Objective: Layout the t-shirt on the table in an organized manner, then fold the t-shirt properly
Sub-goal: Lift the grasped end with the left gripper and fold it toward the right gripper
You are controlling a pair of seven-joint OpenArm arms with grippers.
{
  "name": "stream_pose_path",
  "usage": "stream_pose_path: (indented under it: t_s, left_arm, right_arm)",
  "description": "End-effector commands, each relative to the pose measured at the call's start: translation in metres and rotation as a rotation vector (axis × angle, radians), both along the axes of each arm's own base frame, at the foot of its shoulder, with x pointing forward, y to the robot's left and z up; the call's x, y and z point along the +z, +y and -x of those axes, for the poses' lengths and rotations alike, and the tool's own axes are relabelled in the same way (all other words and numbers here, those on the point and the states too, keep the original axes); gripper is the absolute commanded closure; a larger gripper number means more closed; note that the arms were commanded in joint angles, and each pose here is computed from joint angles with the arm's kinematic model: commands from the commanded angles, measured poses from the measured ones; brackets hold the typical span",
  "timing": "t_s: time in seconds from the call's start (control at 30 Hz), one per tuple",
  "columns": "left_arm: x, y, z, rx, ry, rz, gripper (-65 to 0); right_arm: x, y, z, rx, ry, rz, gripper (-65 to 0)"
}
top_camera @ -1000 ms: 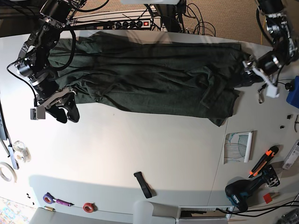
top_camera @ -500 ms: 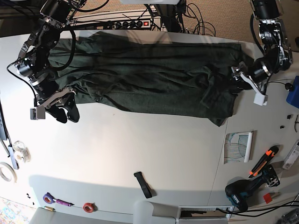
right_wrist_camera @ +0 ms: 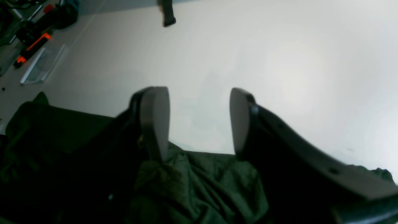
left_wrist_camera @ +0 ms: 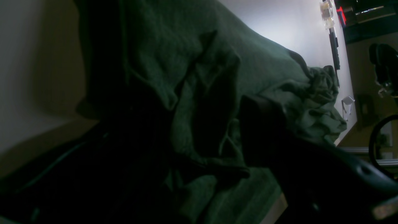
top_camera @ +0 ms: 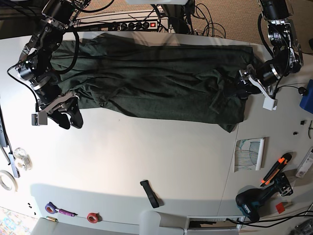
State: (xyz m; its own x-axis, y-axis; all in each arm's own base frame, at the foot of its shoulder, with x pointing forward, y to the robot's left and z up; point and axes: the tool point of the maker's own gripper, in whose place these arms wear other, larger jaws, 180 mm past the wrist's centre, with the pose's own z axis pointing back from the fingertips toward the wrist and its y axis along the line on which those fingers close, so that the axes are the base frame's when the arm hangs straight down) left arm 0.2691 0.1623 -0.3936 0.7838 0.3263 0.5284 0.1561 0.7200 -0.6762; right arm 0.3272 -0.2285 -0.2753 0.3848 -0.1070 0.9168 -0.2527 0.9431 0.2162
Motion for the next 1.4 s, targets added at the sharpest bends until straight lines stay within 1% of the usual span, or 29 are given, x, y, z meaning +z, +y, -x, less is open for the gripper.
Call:
stream_pose_path:
  t_s: [0.0,0.13,0.37,0.47,0.6,0.67,0.77,0.83,0.9,1.0,1.07,1.17,1.23,1.37]
  left_arm:
    - [-0.013,0.003,0.011,-0.034,0.071,-0.059,-40.7]
    - [-0.017,0.002,0.01,-0.055,0.079,-0.093,-40.7]
    - [-0.022,-0.027,0.014,-0.14,0.084,-0.08,-40.7]
    - [-0.021,-0.033,0.013,-0.147,0.071,-0.073,-40.7]
    - [-0.019,-0.032,0.008,-0.129,0.051,-0.069,-40.6]
    - [-0.017,-0.031,0.006,-0.116,0.037,-0.066,-37.3]
    - [-0.018,-0.027,0.002,-0.1,0.019,-0.092,-29.3]
    - [-0.015,-0.029,0.001,-0.118,-0.015,-0.094,-23.6]
    - [-0.01,-0.033,0.001,-0.147,-0.047,-0.084,-15.9]
    - [0.0,-0.04,-0.001,-0.175,-0.107,-0.045,-0.6]
    - [0.012,-0.046,-0.003,-0.191,-0.174,-0.004,0.0]
    - [0.027,-0.05,-0.011,-0.174,-0.215,0.059,0.0]
    - [0.036,-0.05,-0.019,-0.169,-0.242,0.078,0.0]
    - [0.055,-0.056,-0.03,-0.189,-0.28,0.12,0.0]
  right_arm:
    - [0.019,0.0,-0.005,0.01,-0.068,-0.002,-30.7]
    - [0.019,0.0,-0.005,0.01,-0.068,-0.002,-30.7]
    - [0.019,-0.001,-0.005,0.01,-0.067,-0.002,-30.7]
    - [0.019,0.0,-0.005,0.01,-0.067,-0.002,-30.7]
    - [0.019,0.0,-0.005,0.01,-0.067,-0.002,-30.7]
    - [0.019,0.0,-0.005,0.01,-0.067,-0.002,-30.7]
    - [0.019,0.0,-0.005,0.01,-0.067,-0.002,-30.7]
    - [0.019,0.0,-0.005,0.01,-0.066,-0.002,-30.7]
    - [0.019,0.0,-0.005,0.01,-0.066,-0.001,-30.7]
    - [0.019,0.0,-0.005,0.01,-0.066,-0.002,-30.7]
    - [0.018,-0.001,-0.005,0.009,-0.064,0.001,-30.7]
    - [0.018,-0.001,-0.005,0.009,-0.064,0.002,-30.7]
    - [0.018,-0.002,-0.005,0.007,-0.062,0.007,-30.7]
    - [0.012,-0.009,-0.005,-0.019,-0.044,0.063,-30.7]
